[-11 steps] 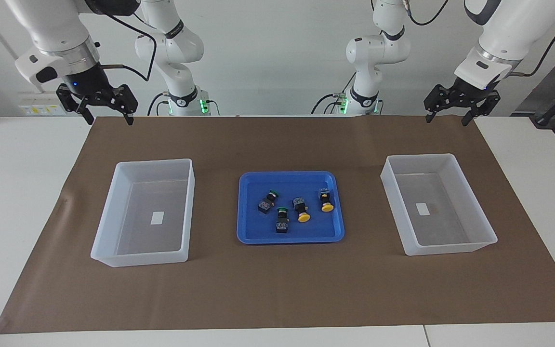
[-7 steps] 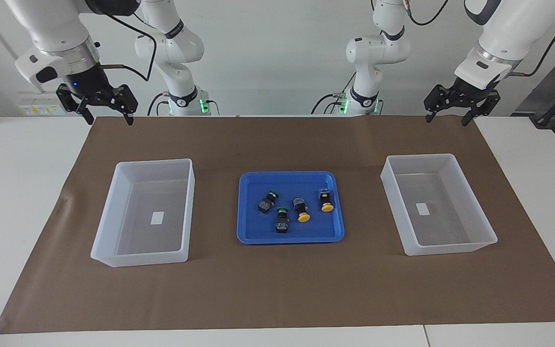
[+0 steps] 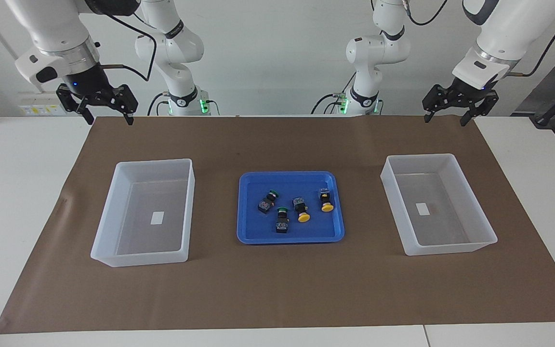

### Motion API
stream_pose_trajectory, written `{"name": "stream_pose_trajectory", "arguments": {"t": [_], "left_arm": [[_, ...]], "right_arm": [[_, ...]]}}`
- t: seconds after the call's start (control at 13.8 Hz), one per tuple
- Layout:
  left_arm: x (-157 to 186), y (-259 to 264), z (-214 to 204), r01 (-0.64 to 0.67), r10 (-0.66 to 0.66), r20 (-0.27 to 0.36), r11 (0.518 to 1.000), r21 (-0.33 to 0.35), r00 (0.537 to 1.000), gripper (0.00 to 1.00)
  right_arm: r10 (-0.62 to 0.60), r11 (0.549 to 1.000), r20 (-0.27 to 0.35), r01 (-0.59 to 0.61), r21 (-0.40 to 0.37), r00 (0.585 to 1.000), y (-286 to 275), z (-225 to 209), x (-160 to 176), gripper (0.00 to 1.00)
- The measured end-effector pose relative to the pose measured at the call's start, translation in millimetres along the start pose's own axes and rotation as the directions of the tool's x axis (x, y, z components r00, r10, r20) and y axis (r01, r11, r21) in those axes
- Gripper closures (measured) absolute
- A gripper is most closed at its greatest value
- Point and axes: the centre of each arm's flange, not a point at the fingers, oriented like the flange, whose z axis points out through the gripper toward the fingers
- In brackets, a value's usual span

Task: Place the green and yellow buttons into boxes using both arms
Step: 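Reach the left gripper toward a yellow button in the blue tray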

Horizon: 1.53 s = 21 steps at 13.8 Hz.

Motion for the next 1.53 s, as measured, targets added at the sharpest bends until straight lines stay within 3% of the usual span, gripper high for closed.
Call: {"name": "stream_pose_trajectory", "arguments": {"t": [0.15,0.44,0.73,1.02,1.53], "left_arm": [[4.0,7.8,6.0,-0.004,0.004,-0.029,1.000,0.005,1.000,0.00],[11.3,71.0,45.0,-0.024,0.025,-0.102,1.000,0.011,0.994,0.00],[16.6,128.7,112.5,-0.072,0.073,-0.138,0.997,0.006,0.988,0.00],[32.6,193.1,193.2,-0.034,0.029,-0.164,0.999,-0.027,0.986,0.00],[34.7,215.6,270.1,-0.006,-0.004,-0.196,0.999,-0.053,0.981,0.00]], "right_arm": [[0.000,1.000,0.000,0.000,0.000,1.000,0.0,0.0,0.0,0.00],[0.000,1.000,0.000,0.000,0.000,1.000,0.0,0.0,0.0,0.00],[0.000,1.000,0.000,0.000,0.000,1.000,0.0,0.0,0.0,0.00],[0.000,1.000,0.000,0.000,0.000,1.000,0.0,0.0,0.0,0.00],[0.000,1.000,0.000,0.000,0.000,1.000,0.0,0.1,0.0,0.00]]}}
